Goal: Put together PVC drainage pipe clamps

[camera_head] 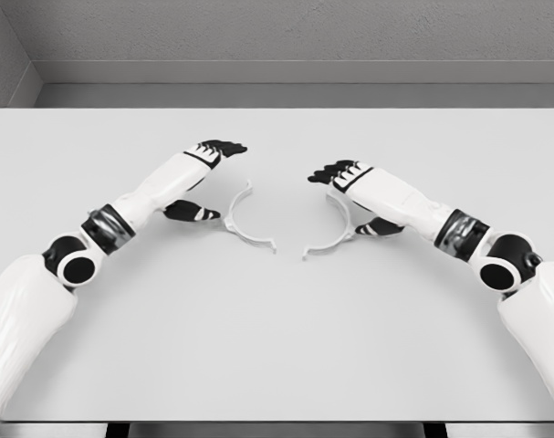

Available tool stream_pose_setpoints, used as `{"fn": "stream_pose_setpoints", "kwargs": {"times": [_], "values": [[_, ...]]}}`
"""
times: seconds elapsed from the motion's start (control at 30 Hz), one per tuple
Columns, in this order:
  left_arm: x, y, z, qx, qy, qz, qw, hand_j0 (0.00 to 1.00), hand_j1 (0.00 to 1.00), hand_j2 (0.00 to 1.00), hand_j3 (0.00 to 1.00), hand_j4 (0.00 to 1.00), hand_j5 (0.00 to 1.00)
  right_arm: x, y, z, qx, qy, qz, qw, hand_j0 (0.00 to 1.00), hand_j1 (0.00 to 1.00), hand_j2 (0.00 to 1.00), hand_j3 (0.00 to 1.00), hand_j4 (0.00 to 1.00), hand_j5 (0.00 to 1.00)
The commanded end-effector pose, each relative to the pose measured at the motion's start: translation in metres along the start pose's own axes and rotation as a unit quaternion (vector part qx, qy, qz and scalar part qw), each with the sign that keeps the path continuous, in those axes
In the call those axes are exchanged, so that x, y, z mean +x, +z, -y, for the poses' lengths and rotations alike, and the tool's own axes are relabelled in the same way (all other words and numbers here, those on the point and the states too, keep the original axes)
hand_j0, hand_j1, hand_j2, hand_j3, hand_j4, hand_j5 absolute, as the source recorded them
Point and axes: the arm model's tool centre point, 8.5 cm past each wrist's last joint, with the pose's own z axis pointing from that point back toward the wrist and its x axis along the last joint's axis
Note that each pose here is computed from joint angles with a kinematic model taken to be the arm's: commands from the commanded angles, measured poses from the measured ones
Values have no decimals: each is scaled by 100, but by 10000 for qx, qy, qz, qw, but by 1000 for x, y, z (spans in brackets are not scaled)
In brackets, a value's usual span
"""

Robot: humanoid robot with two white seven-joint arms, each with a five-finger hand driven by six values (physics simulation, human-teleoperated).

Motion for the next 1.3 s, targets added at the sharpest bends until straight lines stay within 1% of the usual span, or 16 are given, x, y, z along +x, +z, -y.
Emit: {"fn": "stream_pose_setpoints", "kwargs": {"times": [0.0, 0.2, 0.3, 0.37, 0.4, 0.47, 0.67, 0.77, 0.97, 1.2, 1.27], "values": [[-5, 3, 0, 7, 43, -76, 10000, 100, 100, 100, 100, 100, 100, 1, -2, -2, 10, -39, -2, 10000, 100, 100, 100, 100, 100, 100], [-6, -3, 0, 5, 58, -85, 9999, 100, 100, 100, 100, 100, 100, 4, -6, -2, -26, -74, 26, 10000, 100, 100, 100, 100, 100, 100], [-8, -9, 6, -14, 147, -147, 9998, 100, 100, 100, 100, 100, 100, 4, -8, -2, -35, -84, 18, 10000, 100, 100, 100, 100, 100, 100], [-9, -10, 7, -13, 160, -154, 9998, 100, 100, 100, 100, 100, 100, 4, -9, -4, -11, -101, 19, 9999, 100, 100, 100, 100, 100, 100], [-9, -10, 7, -10, 162, -164, 9997, 100, 100, 100, 100, 100, 100, 5, -13, -1, 13, -55, 54, 10000, 100, 100, 100, 100, 100, 100], [-9, -10, 7, -7, 167, -159, 9997, 100, 100, 100, 100, 100, 100, 0, -15, -4, 73, -96, -7, 9999, 100, 100, 100, 100, 100, 100], [-5, -14, 10, -4, 197, -112, 9997, 100, 100, 100, 100, 100, 100, 2, -19, -4, 34, -130, 25, 9999, 100, 100, 100, 100, 100, 100], [-2, -16, 13, -4, 231, -80, 9997, 100, 100, 100, 100, 100, 100, -6, -23, -2, 79, -152, -61, 9998, 100, 100, 100, 100, 100, 100], [3, -19, 18, -2, 281, -32, 9996, 100, 100, 100, 100, 100, 100, -14, -23, -2, 105, -176, -144, 9997, 100, 100, 100, 100, 100, 100], [4, -19, 19, -1, 288, -17, 9996, 100, 100, 100, 100, 100, 100, -7, -29, -3, 93, -198, -59, 9997, 100, 100, 100, 100, 100, 100], [4, -19, 19, 7, 296, -27, 9996, 100, 100, 100, 100, 100, 100, -6, -31, 0, 68, -176, -39, 9998, 100, 100, 100, 100, 100, 100]]}}
